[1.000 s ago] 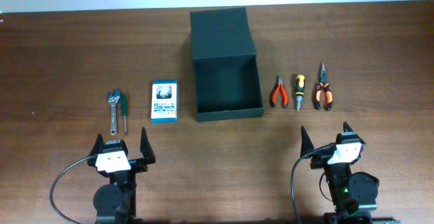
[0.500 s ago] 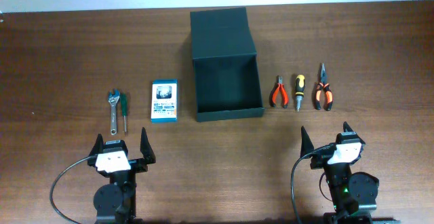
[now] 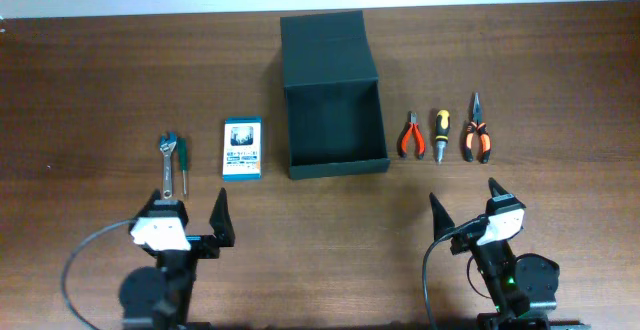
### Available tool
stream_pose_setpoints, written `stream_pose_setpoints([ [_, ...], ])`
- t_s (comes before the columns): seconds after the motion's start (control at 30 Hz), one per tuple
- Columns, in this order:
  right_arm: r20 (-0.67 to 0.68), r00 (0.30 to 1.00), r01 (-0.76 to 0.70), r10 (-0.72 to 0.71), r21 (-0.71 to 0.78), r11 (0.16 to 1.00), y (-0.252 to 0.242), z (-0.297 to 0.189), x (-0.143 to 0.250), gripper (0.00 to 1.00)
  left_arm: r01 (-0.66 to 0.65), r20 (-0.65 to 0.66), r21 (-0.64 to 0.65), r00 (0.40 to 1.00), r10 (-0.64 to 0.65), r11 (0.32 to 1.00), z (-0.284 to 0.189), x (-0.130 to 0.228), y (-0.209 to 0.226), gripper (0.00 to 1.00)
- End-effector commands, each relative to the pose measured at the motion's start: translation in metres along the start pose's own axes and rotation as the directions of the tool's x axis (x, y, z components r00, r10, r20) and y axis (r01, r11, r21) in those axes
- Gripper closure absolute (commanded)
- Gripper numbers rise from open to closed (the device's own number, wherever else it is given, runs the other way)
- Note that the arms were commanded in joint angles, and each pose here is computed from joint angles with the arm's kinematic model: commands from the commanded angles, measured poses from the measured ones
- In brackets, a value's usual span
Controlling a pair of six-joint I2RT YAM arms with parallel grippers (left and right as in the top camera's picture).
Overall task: Pack container
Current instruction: 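Move the left gripper to the blue-white screwdriver-set package and grasp it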
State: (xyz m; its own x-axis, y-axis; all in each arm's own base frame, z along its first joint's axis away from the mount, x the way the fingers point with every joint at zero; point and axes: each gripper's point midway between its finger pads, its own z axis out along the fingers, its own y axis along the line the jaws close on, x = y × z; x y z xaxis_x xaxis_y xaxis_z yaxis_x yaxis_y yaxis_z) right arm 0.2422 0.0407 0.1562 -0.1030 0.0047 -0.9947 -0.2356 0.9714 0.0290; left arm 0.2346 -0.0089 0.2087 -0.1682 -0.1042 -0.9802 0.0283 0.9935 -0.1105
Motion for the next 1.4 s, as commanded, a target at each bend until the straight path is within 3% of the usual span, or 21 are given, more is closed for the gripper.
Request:
stream_pose_setpoints([
  [0.0, 0.029, 0.998, -0.052, 0.055, -0.081, 0.995, 0.014, -0.006, -0.028, 0.01, 0.014, -0.058, 0.025, 0.998, -0.012, 1.0, 0.001, -0.035, -0.01, 0.01],
  [0.1, 0.016, 0.997, -0.075, 0.077, -0.08, 0.994, 0.015, -0.007, -0.043, 0.01, -0.013, -0.115, 0.053, 0.993, 0.019, 0.999, 0.015, -0.059, -0.017, 0.01],
  [0.23, -0.1, 0.989, -0.109, 0.106, -0.025, 0.994, 0.007, -0.006, -0.051, 0.01, 0.003, -0.257, 0.077, 0.966, 0.017, 0.997, 0.043, -0.074, -0.025, 0.01],
  [0.43, -0.344, 0.933, -0.113, 0.109, 0.008, 0.994, 0.001, 0.007, -0.065, 0.01, 0.047, -0.513, 0.14, 0.858, 0.031, 0.989, 0.09, -0.074, -0.039, 0.01],
  [0.67, -0.563, 0.818, -0.139, 0.115, 0.002, 0.99, -0.002, 0.031, -0.101, 0.01, 0.129, -0.601, 0.18, 0.799, 0.005, 0.975, 0.119, -0.077, -0.053, 0.01],
  [0.83, -0.703, 0.676, -0.302, 0.222, 0.01, 0.953, 0.014, 0.037, -0.095, 0.01, 0.132, -0.635, 0.162, 0.773, 0.001, 0.978, 0.127, -0.064, -0.05, 0.01],
  [1.03, -0.734, 0.634, -0.335, 0.244, 0.024, 0.942, 0.013, 0.048, -0.083, 0.01, 0.185, -0.782, 0.086, 0.622, -0.049, 0.979, 0.138, -0.011, -0.044, 0.0],
  [1.17, -0.712, 0.609, -0.366, 0.35, 0.139, 0.92, -0.006, 0.056, -0.079, 0.01, 0.193, -0.888, 0.042, 0.457, -0.052, 0.98, 0.148, 0.032, -0.045, 0.0],
  [1.23, -0.715, 0.599, -0.364, 0.359, 0.156, 0.918, -0.01, 0.058, -0.076, 0.01, 0.142, -0.918, 0.018, 0.394, -0.04, 0.99, 0.153, 0.049, -0.042, 0.0],
  [1.37, -0.726, 0.579, -0.37, 0.37, 0.17, 0.913, -0.011, 0.058, -0.07, 0.01, -0.004, -0.946, 0.029, 0.322, 0.029, 1.0, 0.166, 0.073, -0.033, 0.0],
])
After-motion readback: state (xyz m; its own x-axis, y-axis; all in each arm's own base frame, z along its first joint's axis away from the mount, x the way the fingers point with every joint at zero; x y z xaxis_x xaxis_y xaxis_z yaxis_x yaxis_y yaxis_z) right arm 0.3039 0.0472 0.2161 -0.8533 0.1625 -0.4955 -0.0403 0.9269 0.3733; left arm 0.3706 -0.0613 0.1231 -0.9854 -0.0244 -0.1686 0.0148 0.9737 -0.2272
